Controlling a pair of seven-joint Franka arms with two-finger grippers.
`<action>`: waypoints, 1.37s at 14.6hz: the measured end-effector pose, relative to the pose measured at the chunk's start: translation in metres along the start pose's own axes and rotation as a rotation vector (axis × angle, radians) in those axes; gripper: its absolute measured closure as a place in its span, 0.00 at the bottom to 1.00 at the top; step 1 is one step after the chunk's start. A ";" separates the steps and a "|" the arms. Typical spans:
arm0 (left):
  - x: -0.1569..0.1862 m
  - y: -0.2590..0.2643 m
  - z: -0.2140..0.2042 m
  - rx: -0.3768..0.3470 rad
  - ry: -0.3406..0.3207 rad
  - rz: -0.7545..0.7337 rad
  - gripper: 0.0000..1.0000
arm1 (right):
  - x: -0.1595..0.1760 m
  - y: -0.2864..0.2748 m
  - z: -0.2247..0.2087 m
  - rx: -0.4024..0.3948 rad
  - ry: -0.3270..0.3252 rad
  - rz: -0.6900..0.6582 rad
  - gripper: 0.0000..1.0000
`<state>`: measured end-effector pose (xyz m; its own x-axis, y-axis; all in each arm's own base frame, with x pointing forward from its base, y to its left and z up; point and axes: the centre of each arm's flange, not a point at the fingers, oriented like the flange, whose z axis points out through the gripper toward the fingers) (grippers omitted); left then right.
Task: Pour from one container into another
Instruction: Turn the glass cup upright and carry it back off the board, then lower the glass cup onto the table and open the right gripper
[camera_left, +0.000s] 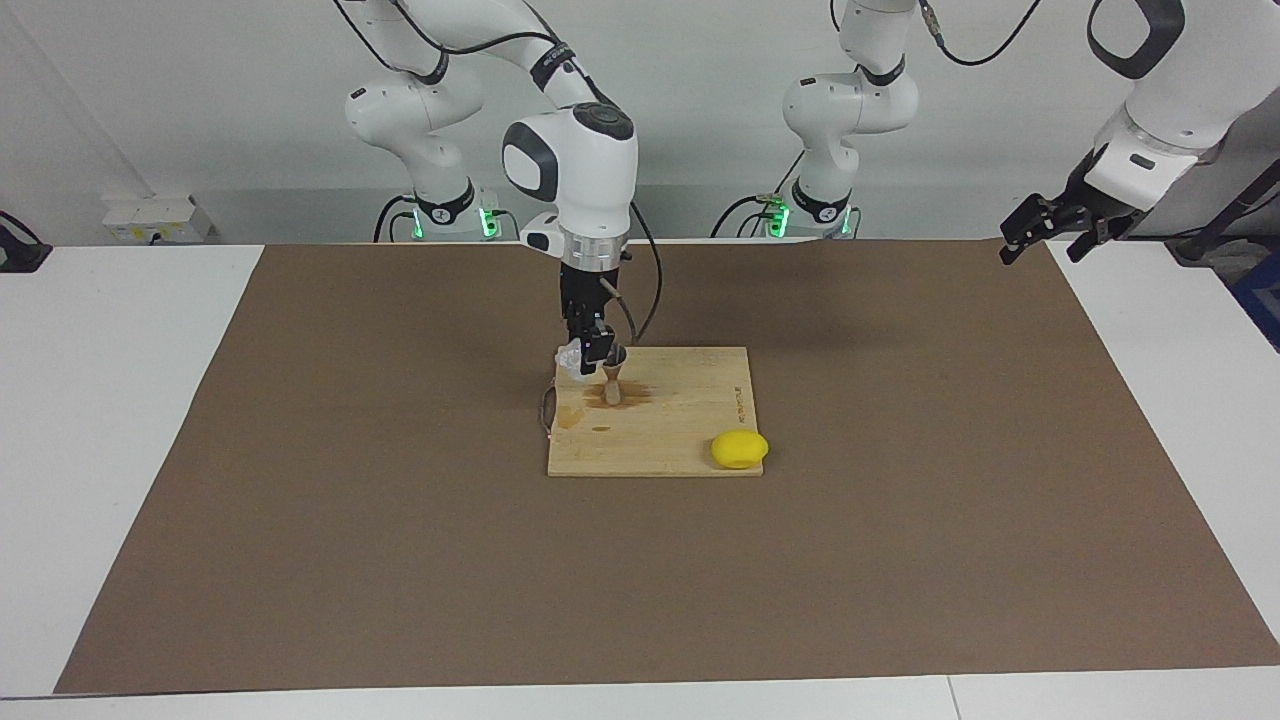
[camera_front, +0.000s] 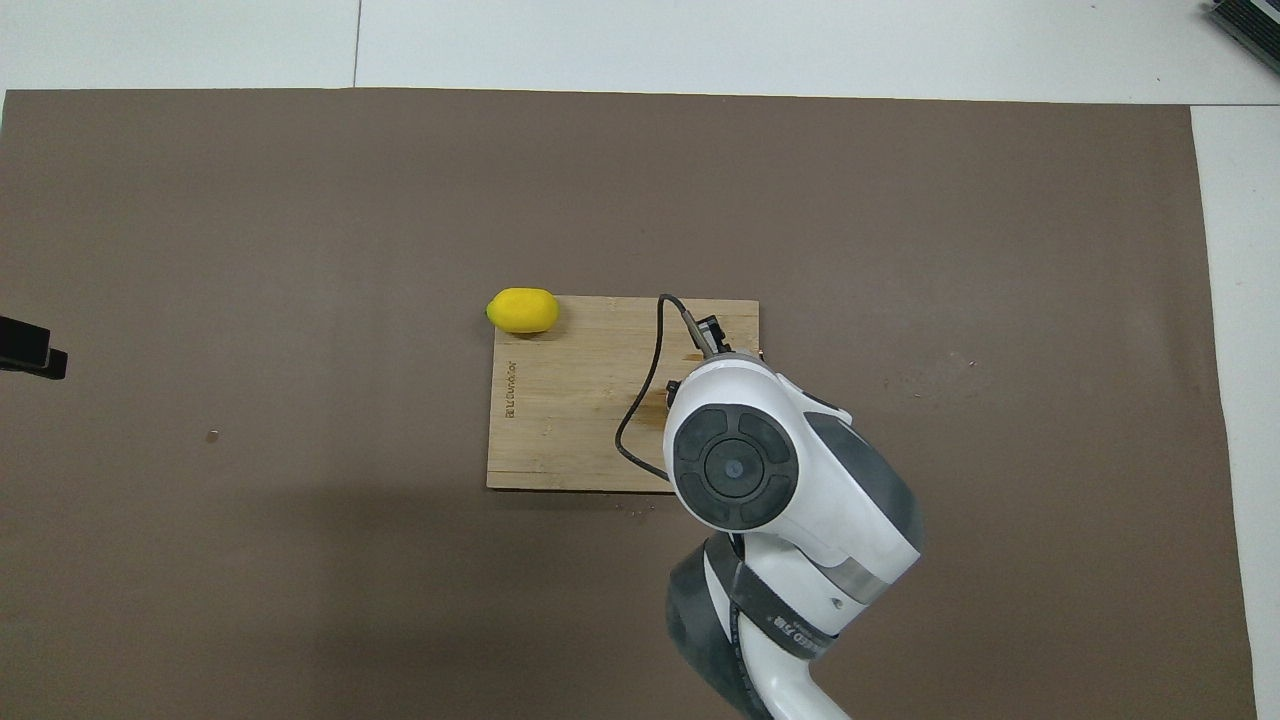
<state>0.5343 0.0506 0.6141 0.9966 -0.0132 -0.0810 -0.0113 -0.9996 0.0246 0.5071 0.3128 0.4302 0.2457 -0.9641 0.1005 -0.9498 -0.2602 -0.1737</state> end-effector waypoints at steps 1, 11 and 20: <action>0.000 0.000 0.000 0.000 0.000 0.000 0.00 | 0.003 -0.001 0.001 -0.012 -0.026 0.030 0.49; 0.000 0.000 0.000 0.000 0.000 -0.001 0.00 | 0.145 -0.015 0.039 -0.127 -0.410 0.322 0.49; 0.000 0.001 0.000 0.000 0.000 -0.011 0.00 | 0.311 0.046 0.130 -0.099 -0.640 0.353 0.49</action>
<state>0.5345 0.0493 0.6141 0.9967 -0.0019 -0.0808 -0.0001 -0.9997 0.0234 0.5652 -0.0061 0.3264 -0.0421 -0.8395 -0.5417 -0.9988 0.0486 0.0023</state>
